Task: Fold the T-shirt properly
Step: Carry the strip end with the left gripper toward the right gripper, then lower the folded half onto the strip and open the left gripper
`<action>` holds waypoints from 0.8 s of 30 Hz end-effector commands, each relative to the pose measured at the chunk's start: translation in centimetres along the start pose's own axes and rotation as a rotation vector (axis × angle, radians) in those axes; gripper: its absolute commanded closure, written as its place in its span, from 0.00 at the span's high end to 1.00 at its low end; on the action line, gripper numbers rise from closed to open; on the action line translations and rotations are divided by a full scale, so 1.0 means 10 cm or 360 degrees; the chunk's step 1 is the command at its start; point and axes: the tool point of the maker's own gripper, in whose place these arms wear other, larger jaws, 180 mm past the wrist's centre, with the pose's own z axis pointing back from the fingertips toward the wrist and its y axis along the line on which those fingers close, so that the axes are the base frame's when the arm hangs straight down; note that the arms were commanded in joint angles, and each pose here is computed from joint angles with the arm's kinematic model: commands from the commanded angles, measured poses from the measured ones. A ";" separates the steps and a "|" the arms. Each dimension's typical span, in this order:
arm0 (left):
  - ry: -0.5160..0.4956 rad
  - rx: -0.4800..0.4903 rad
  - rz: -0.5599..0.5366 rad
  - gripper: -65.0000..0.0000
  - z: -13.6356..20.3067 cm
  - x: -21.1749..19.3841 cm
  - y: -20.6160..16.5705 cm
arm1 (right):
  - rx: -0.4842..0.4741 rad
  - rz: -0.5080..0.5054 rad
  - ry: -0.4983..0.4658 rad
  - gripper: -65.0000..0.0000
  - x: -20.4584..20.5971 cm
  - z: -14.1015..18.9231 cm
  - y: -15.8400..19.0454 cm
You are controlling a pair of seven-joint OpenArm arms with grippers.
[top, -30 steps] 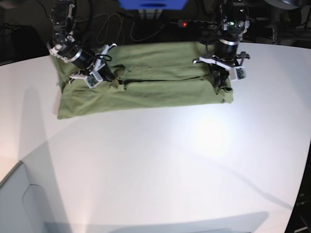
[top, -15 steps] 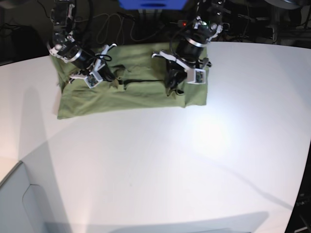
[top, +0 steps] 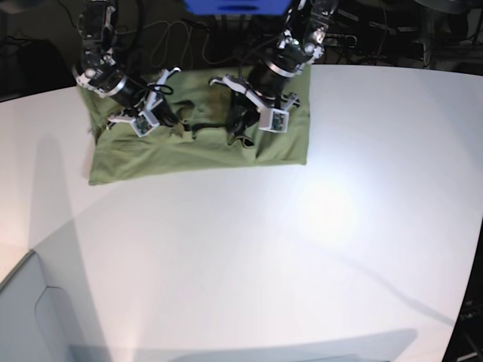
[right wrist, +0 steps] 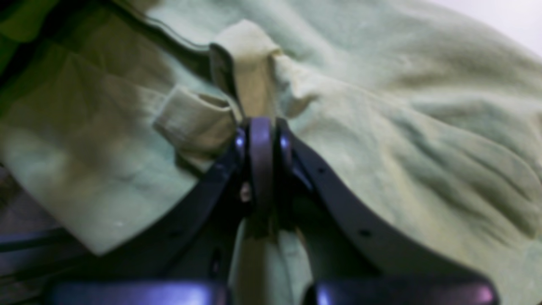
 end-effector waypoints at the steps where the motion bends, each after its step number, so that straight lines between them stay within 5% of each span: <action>1: -0.0085 -0.0055 0.0002 0.00 -0.02 0.15 -0.12 | 0.0011 0.0043 0.0049 0.00 -0.05 0.03 0.00; 24: -0.0070 -0.0143 -0.0015 0.00 -0.26 0.15 -0.30 | 0.0009 0.0044 0.0050 0.00 -0.05 0.03 -0.01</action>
